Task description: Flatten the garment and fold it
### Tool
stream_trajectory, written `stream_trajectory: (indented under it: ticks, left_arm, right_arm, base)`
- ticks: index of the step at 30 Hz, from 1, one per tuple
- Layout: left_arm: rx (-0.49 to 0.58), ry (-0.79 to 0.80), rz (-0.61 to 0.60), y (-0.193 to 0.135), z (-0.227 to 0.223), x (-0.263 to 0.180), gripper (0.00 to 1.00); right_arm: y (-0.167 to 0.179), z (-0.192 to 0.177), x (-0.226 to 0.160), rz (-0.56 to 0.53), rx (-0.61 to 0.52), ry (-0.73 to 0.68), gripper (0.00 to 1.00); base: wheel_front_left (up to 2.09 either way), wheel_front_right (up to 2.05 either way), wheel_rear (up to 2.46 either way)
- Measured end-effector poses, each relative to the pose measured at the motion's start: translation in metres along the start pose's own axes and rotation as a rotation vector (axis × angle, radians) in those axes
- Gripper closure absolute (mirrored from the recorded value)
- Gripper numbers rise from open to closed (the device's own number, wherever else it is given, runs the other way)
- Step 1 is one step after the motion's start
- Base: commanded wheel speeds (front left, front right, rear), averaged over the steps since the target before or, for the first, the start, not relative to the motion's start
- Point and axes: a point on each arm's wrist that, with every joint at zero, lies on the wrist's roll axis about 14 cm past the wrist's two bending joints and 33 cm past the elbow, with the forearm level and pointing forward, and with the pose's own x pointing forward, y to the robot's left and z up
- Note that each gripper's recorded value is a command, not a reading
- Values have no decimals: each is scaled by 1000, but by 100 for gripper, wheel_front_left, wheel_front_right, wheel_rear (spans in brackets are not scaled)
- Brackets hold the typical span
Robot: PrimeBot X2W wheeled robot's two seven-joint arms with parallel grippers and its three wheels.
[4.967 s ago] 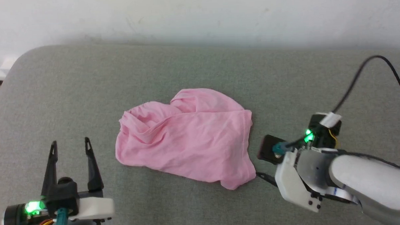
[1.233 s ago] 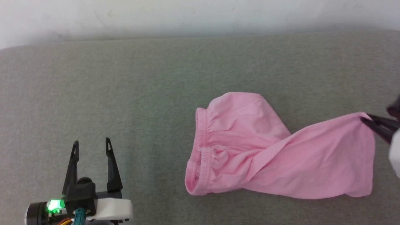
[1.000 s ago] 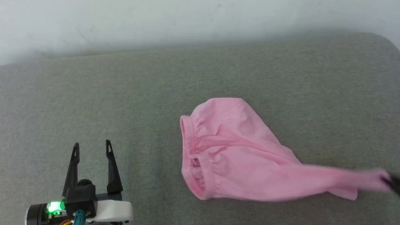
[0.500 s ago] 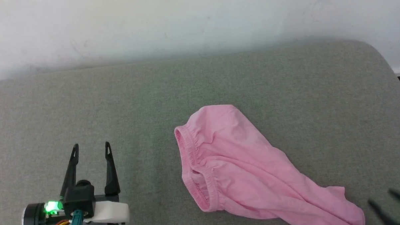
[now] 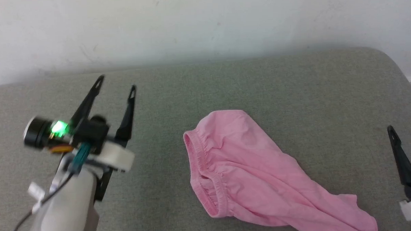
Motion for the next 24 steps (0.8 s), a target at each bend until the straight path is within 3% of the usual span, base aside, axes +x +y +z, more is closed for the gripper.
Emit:
stream_trajectory:
  ticks: [7,14,20,24]
  left_arm:
    - [51,211,-232,-40,-27,45,0]
    - [87,545,-556,-117,-77,41,0]
    - [161,839,-756,-142,-115,20,0]
    - [153,1002,-811,-144,-135,13,0]
  right_arm:
    - [32,14,17,-28,66,-96,0]
    - [55,10,28,21,66,-90,0]
    - [58,2,39,36,51,-73,0]
    - [58,-5,47,37,39,-56,0]
  base:
    - [0,0,0]
    - [0,0,0]
    - [0,0,0]
    - [0,0,0]
